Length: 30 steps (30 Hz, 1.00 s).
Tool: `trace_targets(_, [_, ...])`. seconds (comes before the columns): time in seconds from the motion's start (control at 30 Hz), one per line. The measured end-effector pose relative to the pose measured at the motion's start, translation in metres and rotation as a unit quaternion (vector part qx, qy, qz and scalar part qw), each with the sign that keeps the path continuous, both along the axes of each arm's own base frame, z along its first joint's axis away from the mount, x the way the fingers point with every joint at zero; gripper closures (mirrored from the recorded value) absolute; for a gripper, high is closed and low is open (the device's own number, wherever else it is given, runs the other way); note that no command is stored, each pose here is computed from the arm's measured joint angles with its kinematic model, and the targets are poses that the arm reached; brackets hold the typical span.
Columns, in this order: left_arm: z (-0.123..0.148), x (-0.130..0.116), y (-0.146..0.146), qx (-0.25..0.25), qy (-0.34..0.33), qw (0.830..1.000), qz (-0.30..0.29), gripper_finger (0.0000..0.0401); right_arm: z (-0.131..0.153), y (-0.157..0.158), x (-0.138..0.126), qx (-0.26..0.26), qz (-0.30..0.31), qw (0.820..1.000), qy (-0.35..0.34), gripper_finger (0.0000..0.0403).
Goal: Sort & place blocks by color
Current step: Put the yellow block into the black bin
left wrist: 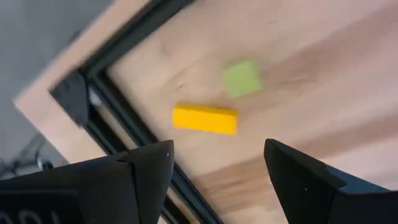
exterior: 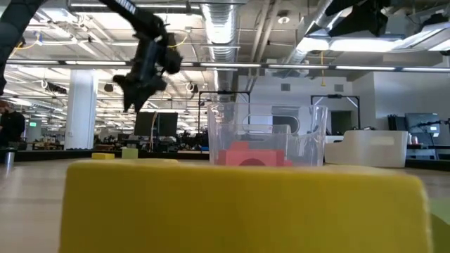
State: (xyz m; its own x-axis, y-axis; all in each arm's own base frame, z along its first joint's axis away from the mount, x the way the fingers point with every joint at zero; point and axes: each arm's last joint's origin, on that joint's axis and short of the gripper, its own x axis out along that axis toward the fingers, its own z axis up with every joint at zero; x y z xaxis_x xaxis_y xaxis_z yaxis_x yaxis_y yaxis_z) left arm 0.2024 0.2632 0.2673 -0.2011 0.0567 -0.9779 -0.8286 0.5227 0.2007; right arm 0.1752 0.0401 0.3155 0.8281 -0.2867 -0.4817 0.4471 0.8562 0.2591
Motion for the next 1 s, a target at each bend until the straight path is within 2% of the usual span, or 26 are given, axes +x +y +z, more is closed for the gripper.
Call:
trace_targets(0.13, [-0.035, -0.018, 0.006, -0.011, 0.02, 0.998, 0.056, 0.0166, -0.001, -0.005, 0.003, 0.001, -0.017, 1.0, -0.001, 0.0127])
trace_targets(0.3, [-0.062, -0.029, 0.007, -0.008, 0.002, 0.989, 0.151, 0.0166, -0.001, -0.012, 0.007, 0.005, -0.038, 0.999, -0.001, 0.0127])
trace_targets(0.47, [-0.077, -0.039, 0.002, 0.019, 0.041, 0.97, 0.241, 0.0166, -0.002, -0.014, 0.014, 0.009, -0.046, 0.999, -0.011, 0.0127])
trace_targets(0.67, [-0.085, -0.043, -0.005, 0.047, -0.005, 0.953, 0.3, 0.0166, -0.009, -0.01, 0.019, 0.013, -0.039, 0.999, 0.01, 0.0127])
trace_targets(0.77, [-0.088, -0.051, -0.011, 0.059, -0.023, 0.937, 0.342, 0.0166, -0.009, -0.007, 0.023, 0.024, -0.031, 0.999, 0.004, 0.0127])
trace_targets(1.0, [-0.106, -0.062, -0.022, 0.075, -0.096, 0.884, 0.451, 0.0166, -0.01, -0.002, 0.017, 0.03, -0.021, 0.999, 0.012, 0.0127])
